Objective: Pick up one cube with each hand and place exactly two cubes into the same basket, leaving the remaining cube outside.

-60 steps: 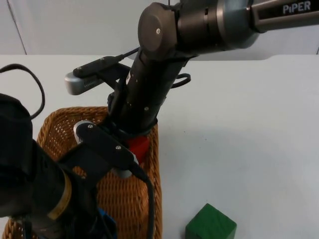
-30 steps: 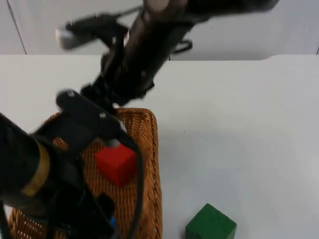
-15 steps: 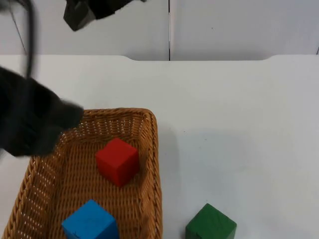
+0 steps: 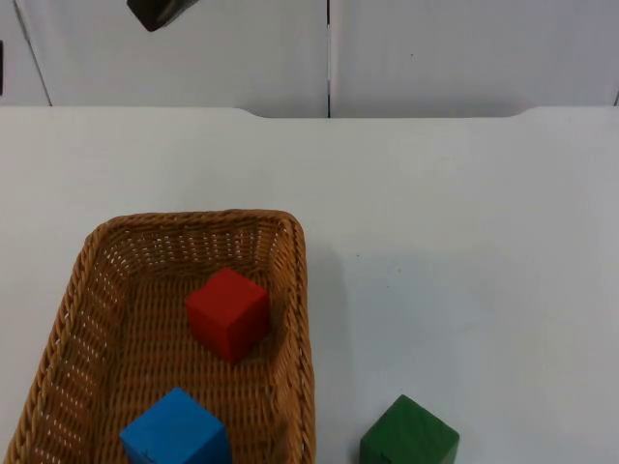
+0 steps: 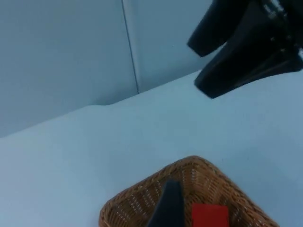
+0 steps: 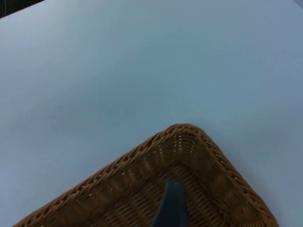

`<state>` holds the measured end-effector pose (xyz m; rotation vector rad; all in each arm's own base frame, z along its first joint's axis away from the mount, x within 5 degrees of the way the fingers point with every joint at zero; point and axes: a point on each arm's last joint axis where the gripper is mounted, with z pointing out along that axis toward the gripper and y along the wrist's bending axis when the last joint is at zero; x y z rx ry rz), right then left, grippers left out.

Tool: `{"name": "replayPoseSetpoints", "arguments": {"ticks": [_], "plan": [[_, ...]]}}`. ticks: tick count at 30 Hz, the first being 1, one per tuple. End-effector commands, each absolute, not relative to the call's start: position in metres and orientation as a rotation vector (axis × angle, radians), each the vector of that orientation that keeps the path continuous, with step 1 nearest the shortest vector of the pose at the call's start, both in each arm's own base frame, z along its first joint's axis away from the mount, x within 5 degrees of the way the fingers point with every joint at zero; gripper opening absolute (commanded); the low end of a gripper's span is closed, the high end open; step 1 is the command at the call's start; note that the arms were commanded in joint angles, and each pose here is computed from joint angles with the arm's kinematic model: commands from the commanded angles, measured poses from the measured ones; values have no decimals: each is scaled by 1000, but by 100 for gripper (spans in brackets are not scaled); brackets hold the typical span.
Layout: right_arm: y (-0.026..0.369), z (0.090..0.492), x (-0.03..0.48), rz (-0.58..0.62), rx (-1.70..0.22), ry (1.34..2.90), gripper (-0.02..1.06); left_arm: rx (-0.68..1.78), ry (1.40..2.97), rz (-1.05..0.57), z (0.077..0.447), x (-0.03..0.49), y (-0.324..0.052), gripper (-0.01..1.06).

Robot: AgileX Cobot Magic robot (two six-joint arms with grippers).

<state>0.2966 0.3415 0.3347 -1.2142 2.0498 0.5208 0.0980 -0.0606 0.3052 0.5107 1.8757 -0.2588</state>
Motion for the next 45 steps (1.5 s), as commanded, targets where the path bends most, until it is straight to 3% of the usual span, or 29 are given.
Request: {"name": "replayPoseSetpoints", "arguments": {"ticks": [1, 16, 34, 45], "plan": [[337, 344, 289, 544, -1211, 2047, 66, 502, 1883, -250, 305, 97, -59, 73], [296, 343, 253, 534, -1168, 2041, 66, 495, 1889, -268, 304, 97, -60, 73], [218, 338, 183, 557, -1097, 2012, 66, 520, 1958, -328, 299, 91, -61, 73], [170, 341, 139, 572, -1068, 1948, 66, 542, 1979, -427, 299, 55, -34, 73]]}}
